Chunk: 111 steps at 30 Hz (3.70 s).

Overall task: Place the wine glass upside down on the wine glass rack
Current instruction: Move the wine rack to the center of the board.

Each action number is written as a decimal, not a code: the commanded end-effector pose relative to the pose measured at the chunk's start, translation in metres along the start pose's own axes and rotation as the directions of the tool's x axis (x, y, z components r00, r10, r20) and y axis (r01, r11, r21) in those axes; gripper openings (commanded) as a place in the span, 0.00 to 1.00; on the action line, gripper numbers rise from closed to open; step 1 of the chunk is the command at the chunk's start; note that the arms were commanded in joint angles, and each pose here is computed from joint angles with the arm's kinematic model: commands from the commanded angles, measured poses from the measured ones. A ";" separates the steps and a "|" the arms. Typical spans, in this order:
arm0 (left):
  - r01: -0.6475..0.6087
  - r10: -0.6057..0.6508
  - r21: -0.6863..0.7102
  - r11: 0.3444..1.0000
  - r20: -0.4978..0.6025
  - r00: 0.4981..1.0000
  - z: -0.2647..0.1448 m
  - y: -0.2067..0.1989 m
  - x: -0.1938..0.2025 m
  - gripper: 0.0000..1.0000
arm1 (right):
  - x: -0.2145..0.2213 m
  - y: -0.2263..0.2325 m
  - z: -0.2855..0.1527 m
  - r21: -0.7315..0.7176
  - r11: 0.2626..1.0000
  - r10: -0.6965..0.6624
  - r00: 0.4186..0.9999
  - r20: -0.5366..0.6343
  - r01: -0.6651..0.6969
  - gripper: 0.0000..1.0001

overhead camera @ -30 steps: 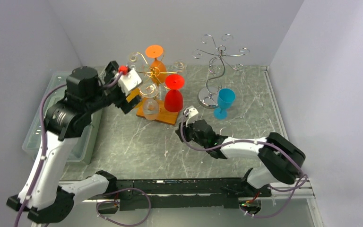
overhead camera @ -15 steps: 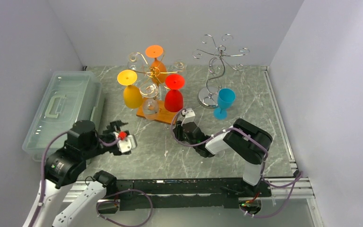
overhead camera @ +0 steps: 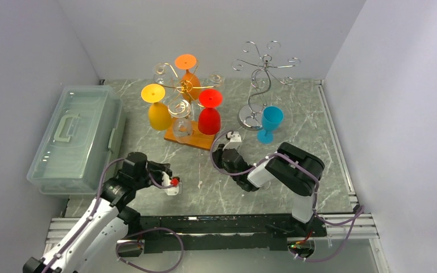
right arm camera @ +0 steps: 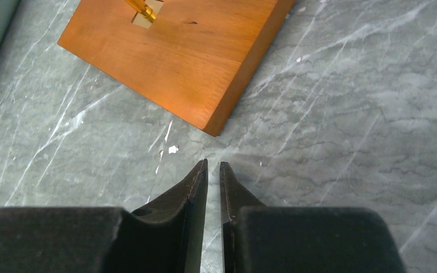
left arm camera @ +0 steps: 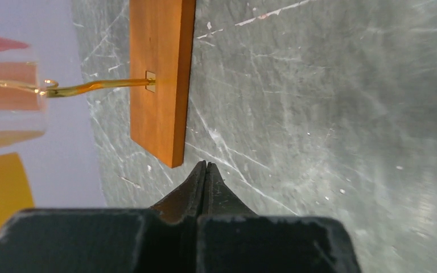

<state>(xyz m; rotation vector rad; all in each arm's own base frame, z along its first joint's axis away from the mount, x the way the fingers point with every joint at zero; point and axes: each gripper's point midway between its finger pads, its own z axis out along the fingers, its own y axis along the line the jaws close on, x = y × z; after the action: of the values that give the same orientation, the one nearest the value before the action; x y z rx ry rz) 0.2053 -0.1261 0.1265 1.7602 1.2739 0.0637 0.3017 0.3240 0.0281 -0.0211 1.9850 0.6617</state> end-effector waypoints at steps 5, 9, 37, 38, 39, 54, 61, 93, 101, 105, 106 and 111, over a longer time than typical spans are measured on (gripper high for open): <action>-0.327 0.326 -0.161 0.931 -0.035 0.945 0.048 0.027 0.019 0.00 | -0.005 0.000 0.003 0.010 0.984 0.180 0.982 0.057 -0.181 0.08; -0.354 0.347 -0.138 0.925 -0.073 0.935 0.073 0.029 0.035 0.00 | -0.004 -0.001 0.009 0.013 0.976 0.215 0.976 0.044 -0.216 0.05; -0.507 0.505 0.077 0.858 -0.308 0.806 0.160 0.035 0.129 0.00 | -0.005 0.012 0.043 -0.030 0.946 0.323 0.946 -0.016 -0.324 0.00; -0.506 0.503 0.077 0.859 -0.314 0.805 0.162 0.037 0.131 0.00 | -0.006 0.012 0.045 -0.030 0.945 0.324 0.946 -0.017 -0.324 0.00; -0.503 0.497 0.073 0.861 -0.322 0.806 0.163 0.040 0.134 0.00 | -0.005 0.012 0.047 -0.029 0.945 0.326 0.945 -0.018 -0.326 0.00; -0.465 0.419 0.005 0.885 -0.442 0.793 0.185 0.075 0.179 0.00 | -0.037 0.008 0.084 -0.033 0.929 0.370 0.929 0.029 -0.369 0.00; -0.436 0.365 -0.036 0.899 -0.489 0.793 0.195 0.099 0.197 0.00 | -0.048 0.006 0.106 -0.035 0.928 0.372 0.928 0.024 -0.371 0.00; -0.172 0.175 0.050 0.984 -0.475 0.863 0.149 0.092 0.188 0.19 | -0.090 0.021 0.100 -0.090 0.958 0.274 0.961 0.023 -0.271 0.25; 0.174 -0.072 0.197 0.965 -0.437 0.896 0.101 0.048 0.117 0.30 | -0.107 0.053 0.047 -0.139 0.984 0.120 0.992 0.024 -0.116 0.35; 0.310 -0.163 0.291 0.905 -0.435 0.886 0.066 0.012 0.080 0.38 | -0.116 0.065 0.015 -0.154 0.988 0.033 0.999 0.014 -0.030 0.41; 0.335 -0.183 0.308 0.890 -0.431 0.884 0.057 0.007 0.072 0.42 | -0.118 0.068 0.007 -0.154 0.988 0.006 1.000 0.005 -0.005 0.43; 0.456 -0.326 0.297 0.839 -0.397 0.858 0.018 0.023 0.029 0.67 | -0.148 0.074 -0.045 -0.133 0.985 -0.112 0.993 -0.025 0.108 0.50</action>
<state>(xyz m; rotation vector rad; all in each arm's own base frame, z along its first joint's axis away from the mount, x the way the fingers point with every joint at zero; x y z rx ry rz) 0.2850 -0.1086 0.0804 1.9331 1.8326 0.0888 0.3343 0.3550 0.1697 -0.1155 1.9341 0.8493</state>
